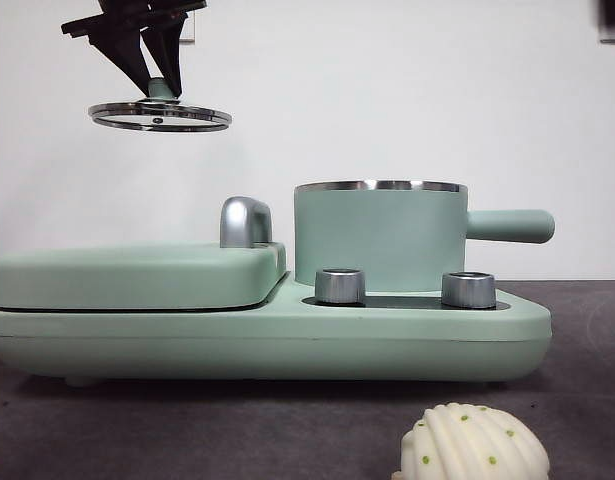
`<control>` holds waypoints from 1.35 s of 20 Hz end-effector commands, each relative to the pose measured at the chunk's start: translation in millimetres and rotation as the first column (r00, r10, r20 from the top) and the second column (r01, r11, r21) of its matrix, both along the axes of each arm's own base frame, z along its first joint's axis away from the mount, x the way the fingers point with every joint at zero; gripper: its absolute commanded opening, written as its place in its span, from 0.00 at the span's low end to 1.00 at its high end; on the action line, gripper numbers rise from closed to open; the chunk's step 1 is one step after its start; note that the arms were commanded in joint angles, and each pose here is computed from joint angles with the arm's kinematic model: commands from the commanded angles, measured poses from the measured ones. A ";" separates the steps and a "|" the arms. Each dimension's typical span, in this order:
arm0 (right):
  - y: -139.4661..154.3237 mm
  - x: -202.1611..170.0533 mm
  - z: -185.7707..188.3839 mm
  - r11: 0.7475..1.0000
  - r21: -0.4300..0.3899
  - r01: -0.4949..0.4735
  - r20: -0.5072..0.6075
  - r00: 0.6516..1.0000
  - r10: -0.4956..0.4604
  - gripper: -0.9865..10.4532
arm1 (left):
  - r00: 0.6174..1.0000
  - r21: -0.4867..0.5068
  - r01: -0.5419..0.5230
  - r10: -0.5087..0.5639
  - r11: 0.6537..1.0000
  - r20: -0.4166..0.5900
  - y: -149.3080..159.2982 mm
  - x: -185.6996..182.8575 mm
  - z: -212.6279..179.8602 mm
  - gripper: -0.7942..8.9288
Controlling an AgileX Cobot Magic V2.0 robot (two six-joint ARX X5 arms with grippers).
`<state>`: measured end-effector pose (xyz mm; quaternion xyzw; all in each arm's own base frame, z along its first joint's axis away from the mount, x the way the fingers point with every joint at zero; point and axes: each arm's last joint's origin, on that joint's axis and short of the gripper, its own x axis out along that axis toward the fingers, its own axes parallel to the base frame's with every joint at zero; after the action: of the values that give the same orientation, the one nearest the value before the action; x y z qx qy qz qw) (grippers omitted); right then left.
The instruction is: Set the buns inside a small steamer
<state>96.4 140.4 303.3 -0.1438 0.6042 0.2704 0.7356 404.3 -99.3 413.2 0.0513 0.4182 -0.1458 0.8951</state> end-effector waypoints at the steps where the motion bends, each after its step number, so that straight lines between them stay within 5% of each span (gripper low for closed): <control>1: 19.7 -5.4 -24.8 0.998 0.061 -0.008 0.006 1.000 0.007 0.51 | 0.998 -0.017 0.001 0.000 1.000 0.056 -0.1 -3.3 12.1 0.13; 7: 40.8 -11.5 -81.8 0.983 0.186 0.010 0.073 0.997 -0.024 0.51 | 0.998 -0.017 0.001 0.000 1.000 0.055 -0.1 -3.3 12.1 0.13; 11: 41.5 -6.5 -88.3 0.990 0.138 0.042 0.152 0.986 -0.063 0.48 | 0.998 -0.017 0.002 -0.001 1.000 0.055 -0.1 -3.3 12.1 0.13; 15: 46.2 1.0 -94.8 0.986 0.157 0.051 0.088 0.994 -0.065 0.45 | 0.998 -0.017 0.002 -0.001 1.000 0.055 -0.1 -3.3 12.1 0.13; 24: 54.9 21.4 -126.6 0.997 0.057 0.055 -0.007 0.999 -0.054 0.44 | 0.998 -0.017 0.001 0.000 1.000 0.055 -0.1 -3.3 12.1 0.13; 27: 57.1 25.7 -130.4 0.996 0.065 0.059 -0.008 0.998 -0.059 0.30 | 0.998 -0.017 0.001 0.000 1.000 0.055 -0.1 -3.3 12.1 0.13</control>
<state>123.2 194.2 175.4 -0.0913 0.6013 0.2624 0.7492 404.3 -99.3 413.2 0.0514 0.4184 -0.1456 0.8951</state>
